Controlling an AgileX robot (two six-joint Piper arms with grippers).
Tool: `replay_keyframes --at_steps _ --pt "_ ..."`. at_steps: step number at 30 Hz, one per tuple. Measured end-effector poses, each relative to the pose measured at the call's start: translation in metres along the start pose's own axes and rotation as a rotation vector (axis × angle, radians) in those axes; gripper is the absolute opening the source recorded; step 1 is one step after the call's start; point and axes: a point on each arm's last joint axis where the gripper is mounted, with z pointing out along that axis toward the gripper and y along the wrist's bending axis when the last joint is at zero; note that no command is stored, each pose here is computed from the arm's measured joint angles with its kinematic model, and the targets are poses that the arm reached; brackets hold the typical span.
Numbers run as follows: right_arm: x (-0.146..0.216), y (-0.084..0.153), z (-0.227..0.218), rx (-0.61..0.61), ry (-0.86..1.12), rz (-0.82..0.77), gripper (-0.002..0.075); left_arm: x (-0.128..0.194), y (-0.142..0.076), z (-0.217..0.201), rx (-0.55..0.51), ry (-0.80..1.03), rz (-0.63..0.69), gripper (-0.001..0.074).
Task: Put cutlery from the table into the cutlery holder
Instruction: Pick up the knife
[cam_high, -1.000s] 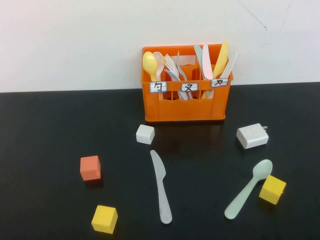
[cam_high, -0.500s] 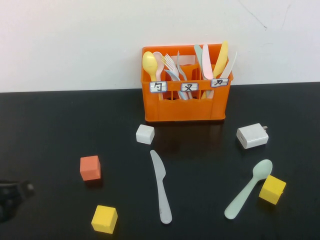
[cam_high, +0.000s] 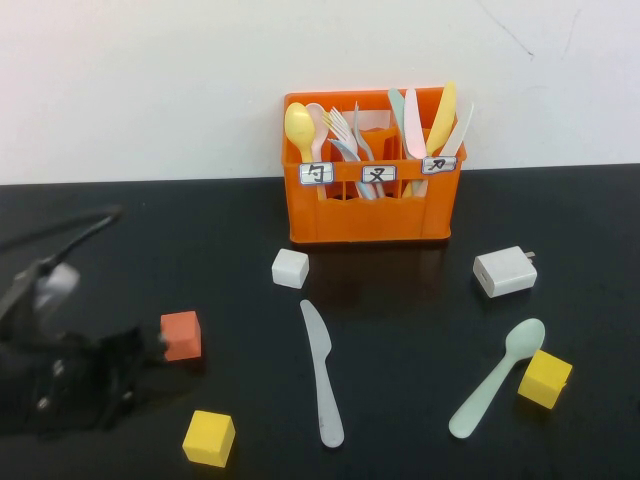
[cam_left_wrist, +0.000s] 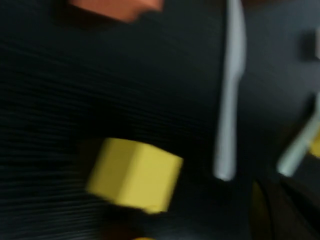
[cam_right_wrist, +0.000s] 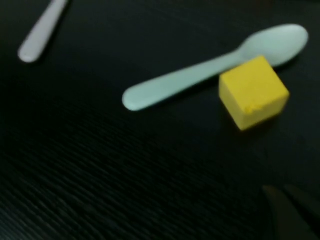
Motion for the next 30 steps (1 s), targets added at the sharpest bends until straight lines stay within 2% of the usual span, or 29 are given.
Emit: replay_keyframes --at_steps 3,8,13,18,25,30 --pt "-0.006 -0.003 0.003 -0.019 0.005 -0.007 -0.0002 -0.013 -0.008 0.014 0.078 0.078 -0.010 -0.0001" --pt "-0.014 -0.009 0.007 -0.028 0.007 0.000 -0.0002 -0.027 -0.028 0.038 0.065 0.131 0.063 -0.0001" --pt "-0.017 -0.007 0.014 -0.049 0.026 -0.022 -0.0001 -0.017 -0.060 0.056 -0.016 0.142 0.205 -0.0001" --pt "-0.025 0.005 0.026 -0.102 0.062 -0.113 -0.0001 -0.001 -0.081 0.068 -0.109 0.138 0.305 -0.0001" --pt "-0.045 0.017 0.043 -0.114 0.171 -0.259 -0.0001 0.014 -0.100 0.095 -0.249 0.162 0.378 -0.0001" --pt "-0.060 0.021 0.052 -0.108 0.206 -0.333 -0.0001 0.012 -0.104 0.122 -0.370 0.211 0.395 -0.0001"
